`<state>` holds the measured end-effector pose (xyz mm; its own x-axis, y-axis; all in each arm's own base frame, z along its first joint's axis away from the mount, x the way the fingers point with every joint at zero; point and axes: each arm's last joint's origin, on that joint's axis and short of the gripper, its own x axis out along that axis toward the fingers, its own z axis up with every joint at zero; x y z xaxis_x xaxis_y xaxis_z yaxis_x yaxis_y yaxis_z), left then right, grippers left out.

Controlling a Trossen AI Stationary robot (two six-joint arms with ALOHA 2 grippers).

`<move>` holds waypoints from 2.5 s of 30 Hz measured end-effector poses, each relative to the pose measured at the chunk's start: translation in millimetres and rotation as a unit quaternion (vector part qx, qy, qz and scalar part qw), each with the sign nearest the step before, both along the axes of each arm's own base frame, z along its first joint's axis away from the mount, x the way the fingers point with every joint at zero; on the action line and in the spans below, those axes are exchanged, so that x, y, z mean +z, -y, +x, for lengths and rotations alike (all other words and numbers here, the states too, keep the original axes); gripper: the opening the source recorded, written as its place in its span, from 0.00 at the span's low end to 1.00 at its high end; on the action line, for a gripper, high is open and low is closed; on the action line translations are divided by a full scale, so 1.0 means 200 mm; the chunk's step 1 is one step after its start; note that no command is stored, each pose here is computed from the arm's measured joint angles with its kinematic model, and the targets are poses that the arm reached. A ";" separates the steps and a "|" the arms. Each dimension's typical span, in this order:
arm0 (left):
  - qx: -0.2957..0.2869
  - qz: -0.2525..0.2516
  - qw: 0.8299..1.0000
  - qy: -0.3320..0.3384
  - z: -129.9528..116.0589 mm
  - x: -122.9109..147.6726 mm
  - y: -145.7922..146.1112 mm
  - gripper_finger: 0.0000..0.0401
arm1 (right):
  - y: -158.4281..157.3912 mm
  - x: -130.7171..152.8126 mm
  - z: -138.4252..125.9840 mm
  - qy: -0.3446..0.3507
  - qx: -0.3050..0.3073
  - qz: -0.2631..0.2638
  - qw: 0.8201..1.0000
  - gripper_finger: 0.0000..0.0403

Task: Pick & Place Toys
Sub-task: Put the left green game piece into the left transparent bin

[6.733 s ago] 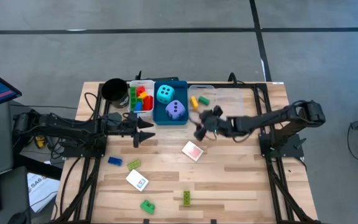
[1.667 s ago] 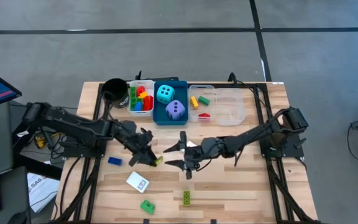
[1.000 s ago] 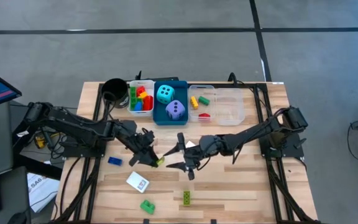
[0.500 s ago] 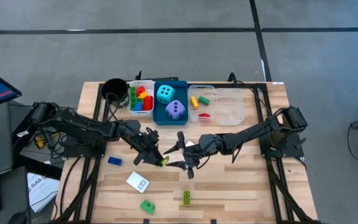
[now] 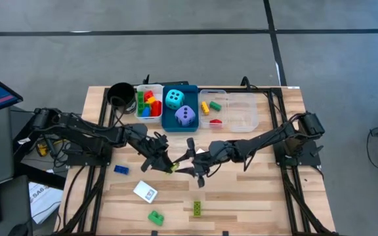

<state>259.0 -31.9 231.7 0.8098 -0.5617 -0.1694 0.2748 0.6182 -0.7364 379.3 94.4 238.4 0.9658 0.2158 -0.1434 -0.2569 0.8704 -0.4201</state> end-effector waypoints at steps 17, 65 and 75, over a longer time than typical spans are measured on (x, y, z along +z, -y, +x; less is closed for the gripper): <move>0.001 0.025 1.000 0.011 0.00 0.00 0.00 0.55 | -0.01 0.00 0.00 0.003 0.004 -0.008 1.000 0.13; 0.291 0.362 0.884 0.054 -0.23 0.17 -0.36 0.75 | 0.55 -0.12 -0.29 -0.160 -0.624 0.133 0.754 0.14; 0.292 0.351 0.889 0.040 -0.23 0.15 -0.36 0.75 | 0.69 -0.14 -0.33 -0.169 -0.675 0.125 0.707 0.14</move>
<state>213.9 39.4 261.9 0.9540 0.1786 -0.2407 -0.2087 0.9723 -0.1055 312.3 -43.9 211.0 0.2357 -0.8112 -0.5351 0.8300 0.4545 -0.3234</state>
